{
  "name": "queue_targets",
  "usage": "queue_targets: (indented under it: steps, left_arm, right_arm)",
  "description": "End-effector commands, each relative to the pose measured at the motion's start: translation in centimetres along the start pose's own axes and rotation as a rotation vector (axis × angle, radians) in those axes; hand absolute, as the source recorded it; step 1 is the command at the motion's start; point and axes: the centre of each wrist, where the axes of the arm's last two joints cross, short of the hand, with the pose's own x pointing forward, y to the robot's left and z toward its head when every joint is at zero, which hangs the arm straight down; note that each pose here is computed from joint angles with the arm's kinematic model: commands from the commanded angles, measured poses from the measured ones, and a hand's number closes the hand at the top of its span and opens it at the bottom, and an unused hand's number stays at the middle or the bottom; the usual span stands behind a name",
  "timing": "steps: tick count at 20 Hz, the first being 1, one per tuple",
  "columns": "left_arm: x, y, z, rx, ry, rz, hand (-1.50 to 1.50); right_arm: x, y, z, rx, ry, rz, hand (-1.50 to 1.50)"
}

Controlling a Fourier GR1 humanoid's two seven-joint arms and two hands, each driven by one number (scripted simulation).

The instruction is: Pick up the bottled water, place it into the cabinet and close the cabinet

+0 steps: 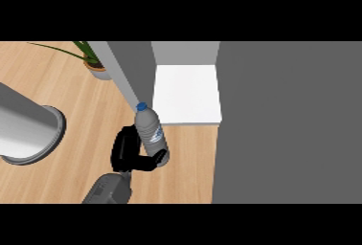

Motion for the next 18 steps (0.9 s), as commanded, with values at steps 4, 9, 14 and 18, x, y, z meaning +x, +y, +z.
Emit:
queue_targets:
  steps: [4, 9, 14, 18]
  left_arm:
    - [3.6, -5.5, -4.1, -0.031, -0.070, -0.147, 1.50]
    - [3.8, -9.3, -5.1, -0.064, -0.034, -0.163, 1.50]
    - [5.8, -12.4, -9.3, -0.032, -0.037, -0.263, 1.50]
    - [6.0, -12.5, -11.6, 0.014, -0.013, -0.329, 1.50]
  right_arm:
    - [0.9, -0.6, 0.0, -0.007, -0.028, -0.028, -1.50]
    - [1.2, -0.9, -0.9, -0.014, -0.037, -0.015, -1.50]
    - [1.2, -1.4, -0.4, -0.017, -0.059, -0.008, -1.50]
    - [0.5, -1.3, -0.7, -0.012, -0.055, -0.021, -1.50]
